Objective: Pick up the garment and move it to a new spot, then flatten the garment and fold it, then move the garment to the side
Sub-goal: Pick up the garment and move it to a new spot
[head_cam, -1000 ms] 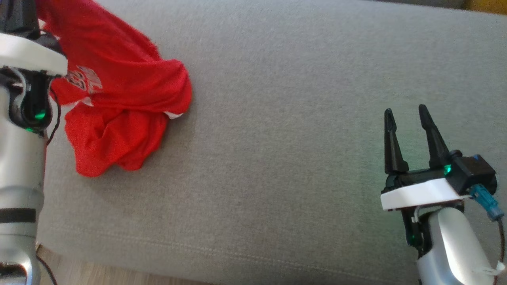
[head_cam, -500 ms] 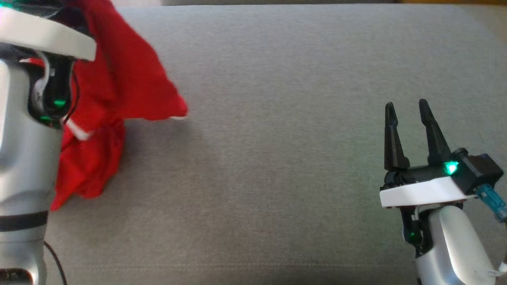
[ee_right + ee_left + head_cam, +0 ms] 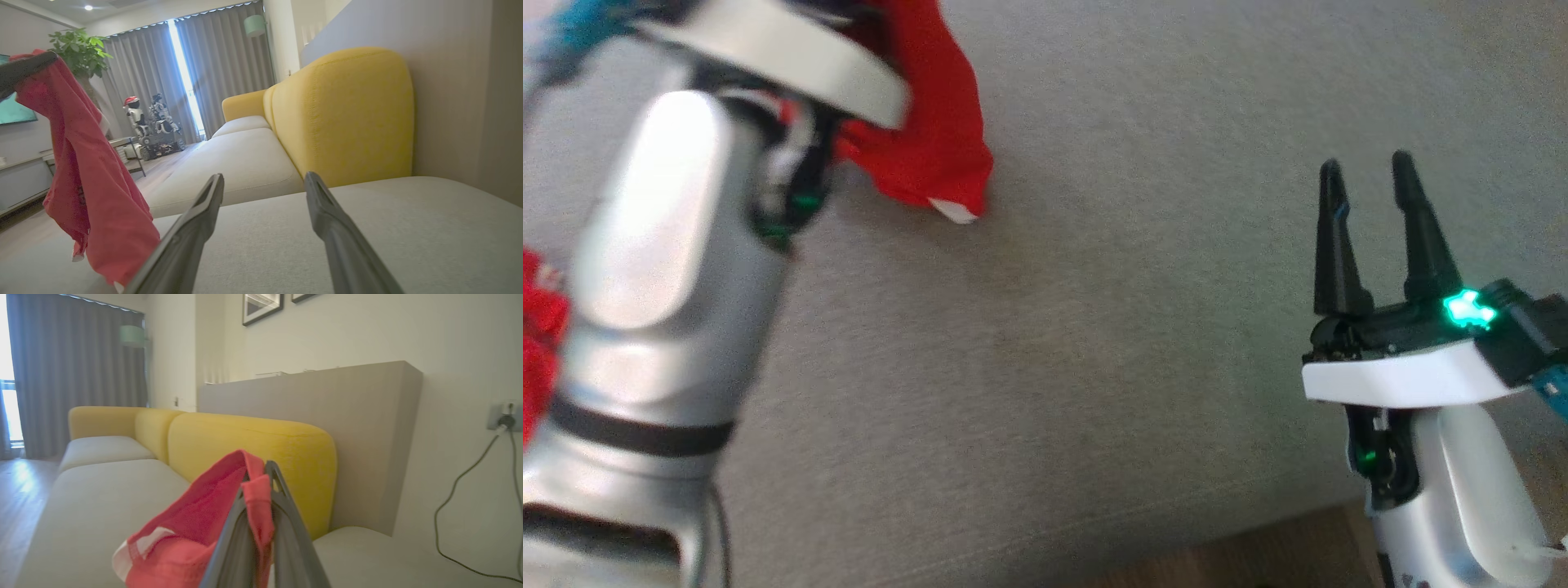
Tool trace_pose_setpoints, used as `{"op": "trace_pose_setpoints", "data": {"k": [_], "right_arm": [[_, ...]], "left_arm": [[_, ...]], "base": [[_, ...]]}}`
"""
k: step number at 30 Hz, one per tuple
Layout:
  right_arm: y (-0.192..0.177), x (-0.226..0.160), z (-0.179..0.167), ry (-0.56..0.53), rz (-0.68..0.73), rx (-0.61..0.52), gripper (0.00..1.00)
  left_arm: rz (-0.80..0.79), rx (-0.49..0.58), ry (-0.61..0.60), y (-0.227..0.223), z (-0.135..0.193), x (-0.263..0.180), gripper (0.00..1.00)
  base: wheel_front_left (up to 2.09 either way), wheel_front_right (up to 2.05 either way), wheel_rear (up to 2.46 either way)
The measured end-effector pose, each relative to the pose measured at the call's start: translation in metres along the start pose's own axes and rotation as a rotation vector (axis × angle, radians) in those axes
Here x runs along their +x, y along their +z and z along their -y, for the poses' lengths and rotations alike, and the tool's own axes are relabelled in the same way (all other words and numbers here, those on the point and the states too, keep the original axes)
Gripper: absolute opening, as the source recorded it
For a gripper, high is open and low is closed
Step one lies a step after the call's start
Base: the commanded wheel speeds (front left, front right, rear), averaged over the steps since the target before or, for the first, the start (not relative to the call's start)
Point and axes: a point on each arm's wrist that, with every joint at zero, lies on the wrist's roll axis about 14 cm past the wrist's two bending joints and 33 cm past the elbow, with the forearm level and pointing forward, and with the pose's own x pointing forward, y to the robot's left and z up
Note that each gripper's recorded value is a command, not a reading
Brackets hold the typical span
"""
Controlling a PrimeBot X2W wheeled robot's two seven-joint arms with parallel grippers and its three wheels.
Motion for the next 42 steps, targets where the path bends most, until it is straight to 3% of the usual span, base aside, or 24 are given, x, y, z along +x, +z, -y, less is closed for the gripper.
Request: {"op": "trace_pose_setpoints", "data": {"k": [4, 8, 9, 10, 14, 20, 27, 28, 29, 30, 32, 37, 42], "right_arm": [[0.009, -0.004, 0.020, -0.057, 0.020, -0.015, 1.00], [0.014, -0.013, 0.040, -0.118, 0.022, -0.030, 1.00], [0.014, -0.016, 0.044, -0.131, 0.020, -0.036, 1.00], [0.015, -0.018, 0.048, -0.143, 0.018, -0.043, 1.00], [0.014, -0.023, 0.058, -0.177, 0.009, -0.056, 1.00], [0.012, -0.015, 0.054, -0.161, 0.017, -0.043, 1.00], [0.004, 0.000, 0.032, -0.087, 0.013, -0.041, 1.00], [0.001, 0.005, 0.025, -0.061, 0.009, -0.052, 1.00], [0.001, 0.005, 0.025, -0.061, 0.009, -0.052, 1.00], [-0.001, 0.010, 0.015, -0.030, 0.009, -0.061, 1.00], [-0.001, 0.013, 0.009, -0.012, 0.009, -0.066, 1.00], [-0.004, 0.019, -0.014, 0.054, 0.007, -0.083, 1.00], [-0.017, 0.008, -0.028, 0.088, -0.036, -0.075, 1.00]], "left_arm": [[-0.052, -0.088, -0.153, -0.043, 0.071, 0.021, 0.00], [-0.187, -0.166, -0.314, -0.100, 0.138, 0.014, 0.00], [-0.224, -0.174, -0.354, -0.114, 0.152, 0.008, 0.46], [-0.260, -0.179, -0.393, -0.127, 0.164, 0.002, 1.00], [-0.371, -0.211, -0.488, -0.166, 0.197, -0.031, 1.00], [-0.382, -0.220, -0.426, -0.170, 0.179, -0.038, 1.00], [-0.333, -0.195, -0.231, -0.152, 0.118, -0.034, 1.00], [-0.309, -0.181, -0.157, -0.139, 0.092, -0.034, 1.00], [-0.309, -0.181, -0.157, -0.139, 0.092, -0.034, 1.00], [-0.270, -0.166, -0.074, -0.122, 0.062, -0.036, 1.00], [-0.246, -0.159, -0.035, -0.111, 0.047, -0.040, 1.00], [-0.239, -0.106, 0.159, -0.091, -0.013, -0.103, 1.00], [-0.283, -0.107, 0.332, -0.086, -0.037, -0.183, 1.00]], "base": [[0.00, 0.00, 0.00], [0.00, 0.00, 0.00], [0.00, 0.00, 0.00], [0.00, 0.00, 0.00], [0.00, 0.00, 0.00], [0.00, 0.00, 0.00], [0.00, 0.00, 0.00], [0.00, 0.00, 0.00], [0.00, 0.00, 0.00], [0.00, 0.00, 0.00], [0.00, 0.00, 0.00], [0.00, 0.00, 0.00], [0.00, 0.00, 0.00]]}}
